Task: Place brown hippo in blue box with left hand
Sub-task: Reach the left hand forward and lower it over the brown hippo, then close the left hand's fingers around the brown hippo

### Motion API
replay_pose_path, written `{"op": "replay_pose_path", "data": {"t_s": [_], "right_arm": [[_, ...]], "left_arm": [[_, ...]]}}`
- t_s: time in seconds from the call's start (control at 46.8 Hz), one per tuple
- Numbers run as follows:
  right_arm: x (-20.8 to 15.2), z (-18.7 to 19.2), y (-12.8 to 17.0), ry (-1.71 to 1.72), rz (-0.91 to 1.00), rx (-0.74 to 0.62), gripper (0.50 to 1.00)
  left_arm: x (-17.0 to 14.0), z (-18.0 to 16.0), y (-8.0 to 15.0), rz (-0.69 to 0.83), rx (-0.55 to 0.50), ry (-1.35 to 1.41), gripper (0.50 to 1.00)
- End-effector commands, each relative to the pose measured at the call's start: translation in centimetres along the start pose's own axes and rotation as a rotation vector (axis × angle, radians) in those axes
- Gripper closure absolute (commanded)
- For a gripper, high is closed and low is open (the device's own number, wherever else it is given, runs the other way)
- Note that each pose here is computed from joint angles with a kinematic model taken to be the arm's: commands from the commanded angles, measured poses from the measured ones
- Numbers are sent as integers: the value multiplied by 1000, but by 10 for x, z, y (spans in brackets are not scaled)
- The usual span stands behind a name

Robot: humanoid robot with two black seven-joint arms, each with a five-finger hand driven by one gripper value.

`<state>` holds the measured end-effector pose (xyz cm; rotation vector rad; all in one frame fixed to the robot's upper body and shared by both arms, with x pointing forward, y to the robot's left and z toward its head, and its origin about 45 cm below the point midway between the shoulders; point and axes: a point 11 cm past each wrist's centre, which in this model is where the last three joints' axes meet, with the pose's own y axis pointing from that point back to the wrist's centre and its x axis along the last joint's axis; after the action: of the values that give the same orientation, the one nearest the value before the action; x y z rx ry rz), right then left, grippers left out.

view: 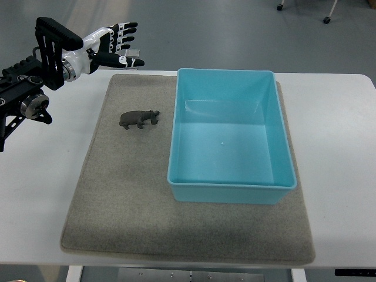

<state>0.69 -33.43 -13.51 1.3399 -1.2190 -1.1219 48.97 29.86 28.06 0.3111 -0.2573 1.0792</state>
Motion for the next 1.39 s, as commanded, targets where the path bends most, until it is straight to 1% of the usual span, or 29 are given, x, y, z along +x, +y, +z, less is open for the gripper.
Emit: {"op": "replay_pose_path", "data": {"t_s": [0.0,0.257,0.385,0.706,0.919,1.048,1.155,1.368], "right_arm": [[0,0,0,0,0,0,564],[0,0,0,0,0,0,564],[0,0,0,0,0,0,564],[0,0,0,0,0,0,564],[0,0,0,0,0,0,564],[0,0,0,0,0,0,564],[0,0,0,0,0,0,564],[0,0,0,0,0,0,564]], "left_arm": [[0,0,2,-36,22,-114,527],[1,1,18,-133,54,-302,521],[-4,1,18,-186,84,-380,508],[-18,-6,20,-293,117,-348,504],[-17,-2,18,-296,130,-361,506],[-18,-8,18,-326,197,-419,506],[-17,-6,18,-354,226,-482,508],[-16,-1,17,-364,233,-508,508]]}}
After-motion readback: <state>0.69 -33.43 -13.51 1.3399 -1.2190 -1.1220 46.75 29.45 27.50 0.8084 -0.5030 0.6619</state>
